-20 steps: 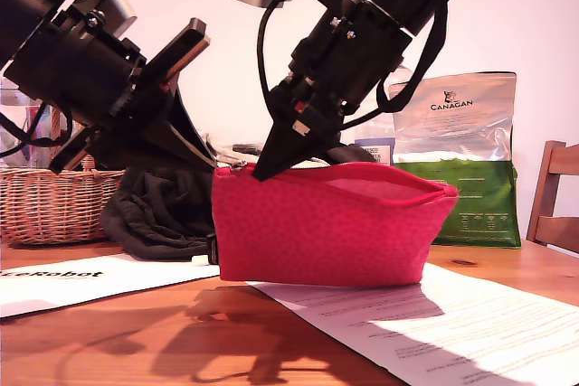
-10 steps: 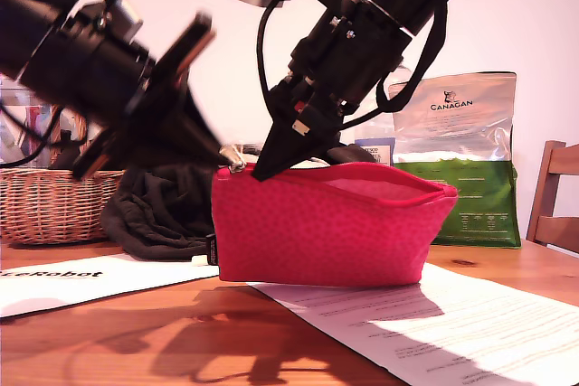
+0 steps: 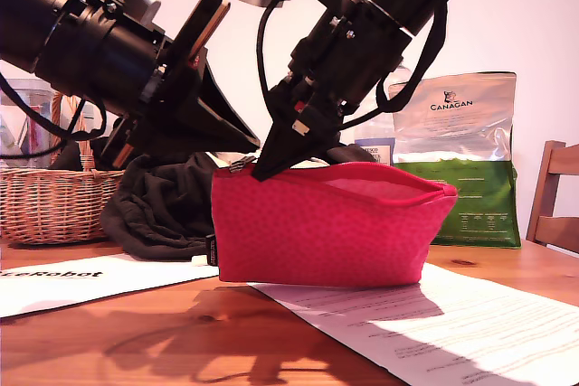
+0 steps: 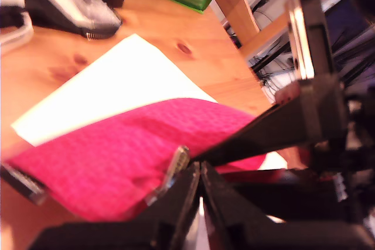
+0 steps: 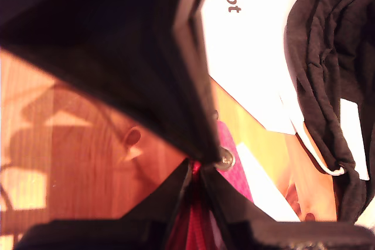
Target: Close the zipper in the zip bag in front of you
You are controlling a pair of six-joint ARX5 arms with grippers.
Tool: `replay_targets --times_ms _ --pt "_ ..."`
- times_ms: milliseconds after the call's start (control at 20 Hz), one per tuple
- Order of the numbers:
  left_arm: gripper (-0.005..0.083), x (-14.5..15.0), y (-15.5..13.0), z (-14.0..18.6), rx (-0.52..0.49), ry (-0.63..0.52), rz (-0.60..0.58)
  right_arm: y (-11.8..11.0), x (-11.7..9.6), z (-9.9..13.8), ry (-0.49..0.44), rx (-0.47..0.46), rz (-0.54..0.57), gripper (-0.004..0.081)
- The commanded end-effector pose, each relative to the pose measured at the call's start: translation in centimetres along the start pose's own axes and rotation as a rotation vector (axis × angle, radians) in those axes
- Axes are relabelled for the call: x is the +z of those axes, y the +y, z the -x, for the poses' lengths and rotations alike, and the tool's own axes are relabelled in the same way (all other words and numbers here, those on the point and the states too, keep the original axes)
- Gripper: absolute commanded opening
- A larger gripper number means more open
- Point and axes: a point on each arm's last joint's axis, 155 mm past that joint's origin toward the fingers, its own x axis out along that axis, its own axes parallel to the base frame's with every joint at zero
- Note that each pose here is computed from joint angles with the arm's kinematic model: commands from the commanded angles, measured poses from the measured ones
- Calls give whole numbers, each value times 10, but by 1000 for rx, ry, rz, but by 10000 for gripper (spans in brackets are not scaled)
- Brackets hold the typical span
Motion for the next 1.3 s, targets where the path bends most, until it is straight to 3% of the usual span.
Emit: replay_targets --times_ms 0,200,300,400,500,650,900,1250 --pt "-23 14 -6 4 -14 -38 -84 4 3 -2 -6 13 3 -12" --pt "-20 24 -19 18 -24 -60 -303 5 3 -2 -4 15 3 -12" --pt "7 10 -11 18 3 1 -503 4 3 -2 -4 15 2 -12" --pt "78 -12 2 18 26 96 -581 4 3 -2 -4 15 2 -12" --pt "206 -28 9 17 21 165 -712 4 3 -2 -4 15 2 -12" --pt "224 -31 24 15 69 194 -849 4 3 -2 -4 14 3 -12" --pt "255 -26 29 13 97 190 -958 4 3 -2 -6 13 3 -12" --pt "248 -38 35 1 74 218 -958 4 4 -2 -8 12 3 -12"
